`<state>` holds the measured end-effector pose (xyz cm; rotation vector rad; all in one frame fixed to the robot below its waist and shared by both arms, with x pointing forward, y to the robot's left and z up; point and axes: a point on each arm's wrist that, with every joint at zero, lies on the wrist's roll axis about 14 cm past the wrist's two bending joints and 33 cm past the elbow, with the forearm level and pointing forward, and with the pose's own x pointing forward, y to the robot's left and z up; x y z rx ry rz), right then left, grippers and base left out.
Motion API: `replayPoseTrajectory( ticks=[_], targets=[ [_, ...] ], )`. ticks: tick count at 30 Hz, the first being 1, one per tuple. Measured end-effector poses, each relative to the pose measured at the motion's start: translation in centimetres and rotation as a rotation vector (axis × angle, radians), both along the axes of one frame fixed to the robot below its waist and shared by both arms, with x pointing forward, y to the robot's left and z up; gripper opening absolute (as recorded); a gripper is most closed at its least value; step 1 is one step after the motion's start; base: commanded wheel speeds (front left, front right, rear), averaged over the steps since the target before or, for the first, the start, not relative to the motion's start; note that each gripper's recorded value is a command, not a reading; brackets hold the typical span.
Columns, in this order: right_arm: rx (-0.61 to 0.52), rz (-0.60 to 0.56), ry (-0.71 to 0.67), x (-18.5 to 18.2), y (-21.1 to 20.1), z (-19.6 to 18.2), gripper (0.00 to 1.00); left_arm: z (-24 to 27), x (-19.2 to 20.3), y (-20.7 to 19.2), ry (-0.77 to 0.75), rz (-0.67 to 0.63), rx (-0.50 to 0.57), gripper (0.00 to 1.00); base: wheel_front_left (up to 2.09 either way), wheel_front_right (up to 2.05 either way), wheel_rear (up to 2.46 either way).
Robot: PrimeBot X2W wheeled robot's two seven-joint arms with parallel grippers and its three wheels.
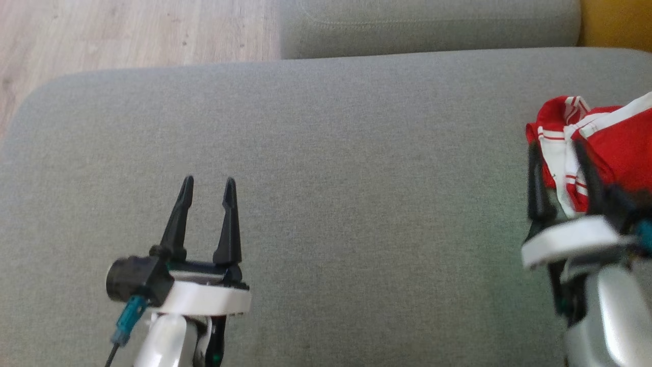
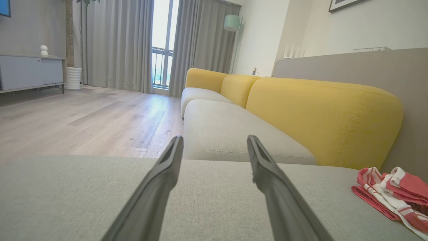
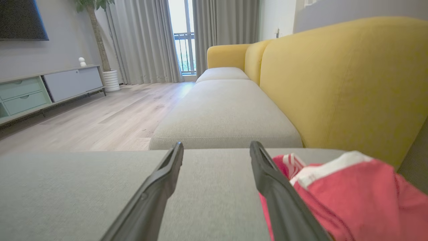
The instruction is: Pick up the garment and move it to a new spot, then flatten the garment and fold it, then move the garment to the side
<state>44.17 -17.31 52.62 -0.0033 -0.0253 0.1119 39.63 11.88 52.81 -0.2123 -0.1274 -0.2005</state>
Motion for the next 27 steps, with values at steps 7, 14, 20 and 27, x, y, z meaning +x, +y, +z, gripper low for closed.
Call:
replayPoseTrajectory(
  ticks=[7,14,20,27],
  targets=[
    [0.099,-0.017,0.073,-4.2,0.5,-4.1,1.00,-1.5,-1.7,0.3,0.050,0.019,-0.031,1.00,0.00,0.00,0.00],
    [0.152,-0.009,0.074,-4.5,1.1,-4.6,1.00,-2.3,-1.6,0.7,0.083,0.046,-0.049,1.00,0.00,0.00,0.00],
    [0.153,-0.010,0.073,-4.4,1.1,-4.7,1.00,-2.3,-1.6,1.0,0.083,0.053,-0.057,1.00,0.00,0.00,0.00],
    [0.155,-0.008,0.076,-4.5,1.2,-4.8,1.00,-2.0,-1.4,1.9,0.076,0.083,-0.090,1.00,0.00,0.00,0.00]
  ],
)
